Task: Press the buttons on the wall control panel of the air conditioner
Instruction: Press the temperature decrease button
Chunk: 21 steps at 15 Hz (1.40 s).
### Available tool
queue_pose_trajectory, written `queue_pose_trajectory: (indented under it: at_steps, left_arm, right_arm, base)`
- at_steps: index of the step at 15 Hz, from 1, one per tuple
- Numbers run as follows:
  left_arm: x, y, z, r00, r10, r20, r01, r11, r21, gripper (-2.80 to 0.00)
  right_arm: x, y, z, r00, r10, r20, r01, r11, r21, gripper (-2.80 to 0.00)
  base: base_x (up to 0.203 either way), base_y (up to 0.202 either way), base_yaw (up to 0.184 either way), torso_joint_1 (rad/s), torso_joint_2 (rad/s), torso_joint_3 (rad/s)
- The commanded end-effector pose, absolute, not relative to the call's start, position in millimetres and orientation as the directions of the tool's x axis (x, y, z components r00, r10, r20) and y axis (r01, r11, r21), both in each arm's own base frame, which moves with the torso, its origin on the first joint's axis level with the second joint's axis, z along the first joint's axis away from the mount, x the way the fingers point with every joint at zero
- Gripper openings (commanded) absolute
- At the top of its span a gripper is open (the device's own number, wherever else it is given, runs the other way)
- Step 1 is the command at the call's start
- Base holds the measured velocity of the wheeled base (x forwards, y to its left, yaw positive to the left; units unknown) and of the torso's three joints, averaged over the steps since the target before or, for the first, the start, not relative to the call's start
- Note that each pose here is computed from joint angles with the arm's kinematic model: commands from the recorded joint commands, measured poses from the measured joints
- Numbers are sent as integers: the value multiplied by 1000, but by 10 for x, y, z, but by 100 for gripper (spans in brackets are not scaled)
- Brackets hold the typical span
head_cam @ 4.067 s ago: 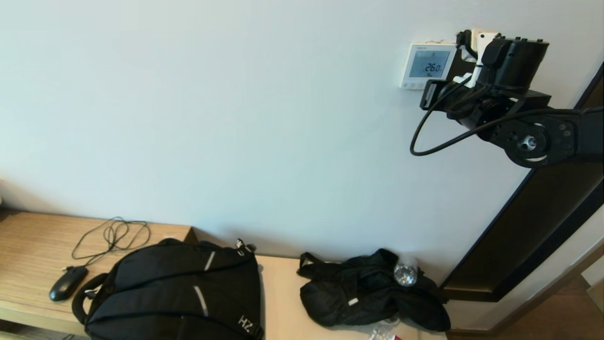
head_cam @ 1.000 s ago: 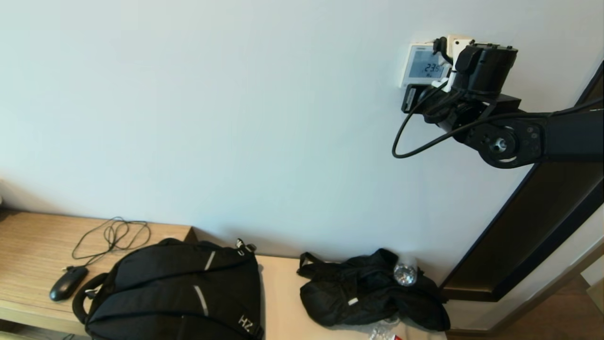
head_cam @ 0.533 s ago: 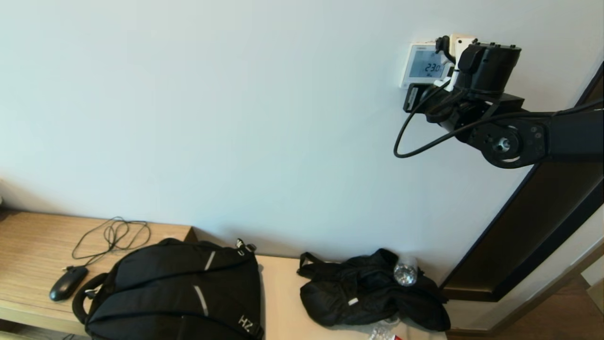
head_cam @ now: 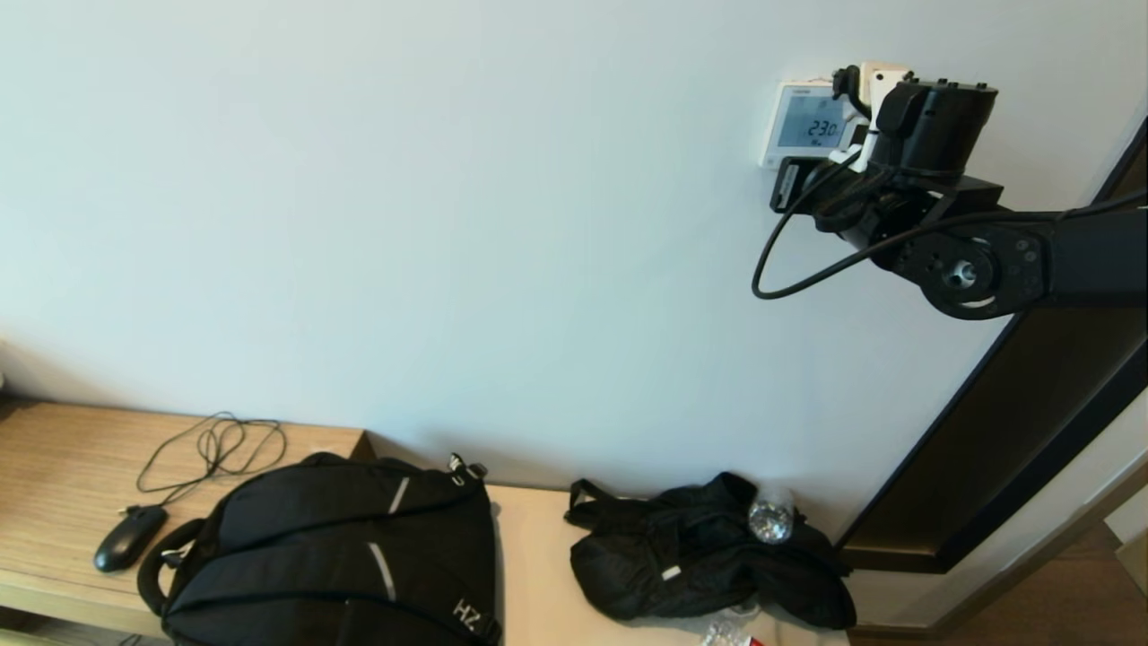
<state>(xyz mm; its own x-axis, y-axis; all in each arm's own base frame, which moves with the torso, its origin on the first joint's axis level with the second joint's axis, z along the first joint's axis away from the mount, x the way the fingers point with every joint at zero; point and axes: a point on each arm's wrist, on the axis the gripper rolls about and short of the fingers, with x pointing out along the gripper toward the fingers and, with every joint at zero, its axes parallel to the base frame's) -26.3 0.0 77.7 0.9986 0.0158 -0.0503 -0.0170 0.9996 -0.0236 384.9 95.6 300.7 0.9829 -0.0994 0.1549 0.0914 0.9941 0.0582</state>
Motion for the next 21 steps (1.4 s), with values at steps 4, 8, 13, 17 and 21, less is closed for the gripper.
queue_pose_trajectory:
  at_steps: [4, 8, 13, 17, 21]
  left_arm:
    - [-263, 0, 777, 999, 18, -51, -19, 1000, -24, -280]
    - [-263, 0, 777, 999, 17, -51, -18, 1000, -24, -280]
    - [-263, 0, 777, 999, 17, -51, -19, 1000, -24, -280]
    - [-263, 0, 777, 999, 17, -51, -18, 1000, -24, -280]
    - [-263, 0, 777, 999, 17, -51, -18, 1000, -24, -280]
  right_arm:
    - [3880, 966, 2970, 984, -100, 149, 92, 994, 56, -280]
    - [3900, 965, 2947, 985, -99, 143, 92, 994, 57, -280]
    - [3909, 936, 2953, 984, -107, 145, 99, 993, 58, -280]
    - [3904, 941, 2957, 984, -105, 146, 98, 994, 58, -280]
    - [3898, 952, 2946, 985, -102, 142, 95, 994, 56, -280]
  base:
    - [0, 0, 0, 0, 0, 0]
    - [0, 0, 0, 0, 0, 0]
    - [0, 0, 0, 0, 0, 0]
    - [0, 0, 0, 0, 0, 0]
    - [0, 0, 0, 0, 0, 0]
